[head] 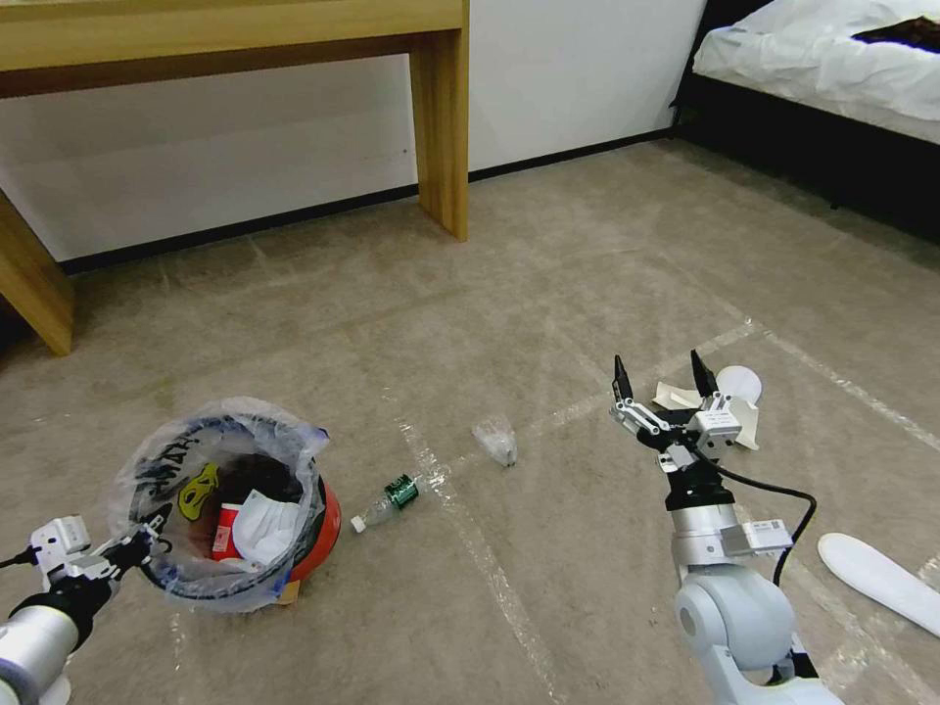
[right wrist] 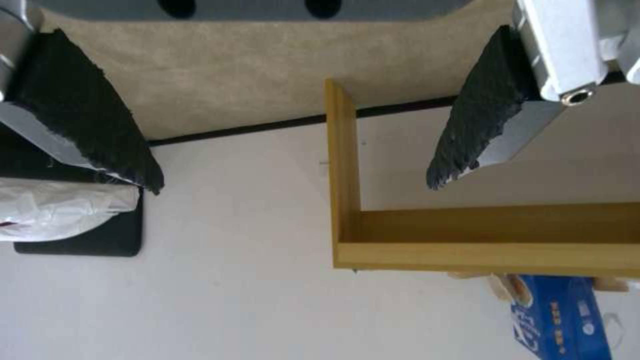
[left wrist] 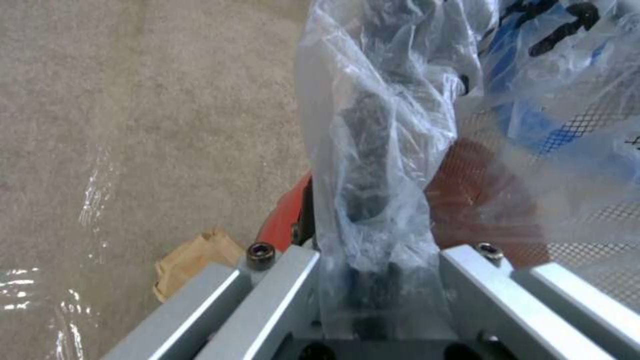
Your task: Pick up the trash bin and place the garbage on the floor into it.
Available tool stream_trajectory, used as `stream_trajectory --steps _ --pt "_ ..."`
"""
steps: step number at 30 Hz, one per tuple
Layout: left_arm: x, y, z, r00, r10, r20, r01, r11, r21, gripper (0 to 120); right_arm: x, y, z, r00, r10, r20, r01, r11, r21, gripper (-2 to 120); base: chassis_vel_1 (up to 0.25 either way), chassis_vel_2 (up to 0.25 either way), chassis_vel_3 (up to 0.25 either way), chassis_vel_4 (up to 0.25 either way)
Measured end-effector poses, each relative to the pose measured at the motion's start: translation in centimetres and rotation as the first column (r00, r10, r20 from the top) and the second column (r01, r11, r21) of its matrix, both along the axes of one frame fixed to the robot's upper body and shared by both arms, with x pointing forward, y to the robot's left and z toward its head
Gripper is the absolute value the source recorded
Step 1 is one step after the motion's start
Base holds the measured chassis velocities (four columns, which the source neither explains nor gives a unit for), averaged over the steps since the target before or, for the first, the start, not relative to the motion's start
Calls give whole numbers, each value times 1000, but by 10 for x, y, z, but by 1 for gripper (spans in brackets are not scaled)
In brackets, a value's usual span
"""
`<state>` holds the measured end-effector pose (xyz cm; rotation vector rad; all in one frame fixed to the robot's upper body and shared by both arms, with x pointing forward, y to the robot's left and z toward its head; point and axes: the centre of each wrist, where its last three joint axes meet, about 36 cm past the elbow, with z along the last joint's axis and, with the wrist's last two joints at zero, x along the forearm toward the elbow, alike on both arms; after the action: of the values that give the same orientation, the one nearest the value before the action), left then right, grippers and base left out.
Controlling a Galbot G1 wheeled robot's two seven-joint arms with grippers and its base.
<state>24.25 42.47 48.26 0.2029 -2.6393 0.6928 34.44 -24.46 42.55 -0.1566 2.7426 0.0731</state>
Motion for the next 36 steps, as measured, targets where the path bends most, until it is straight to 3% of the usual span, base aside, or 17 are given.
stream_trajectory --steps 36 --pt "-1 -2 -2 1000 5 0 -5 1000 1 1 2 -3 -6 1000 -8 -11 8 1000 -24 100 -29 33 33 -31"
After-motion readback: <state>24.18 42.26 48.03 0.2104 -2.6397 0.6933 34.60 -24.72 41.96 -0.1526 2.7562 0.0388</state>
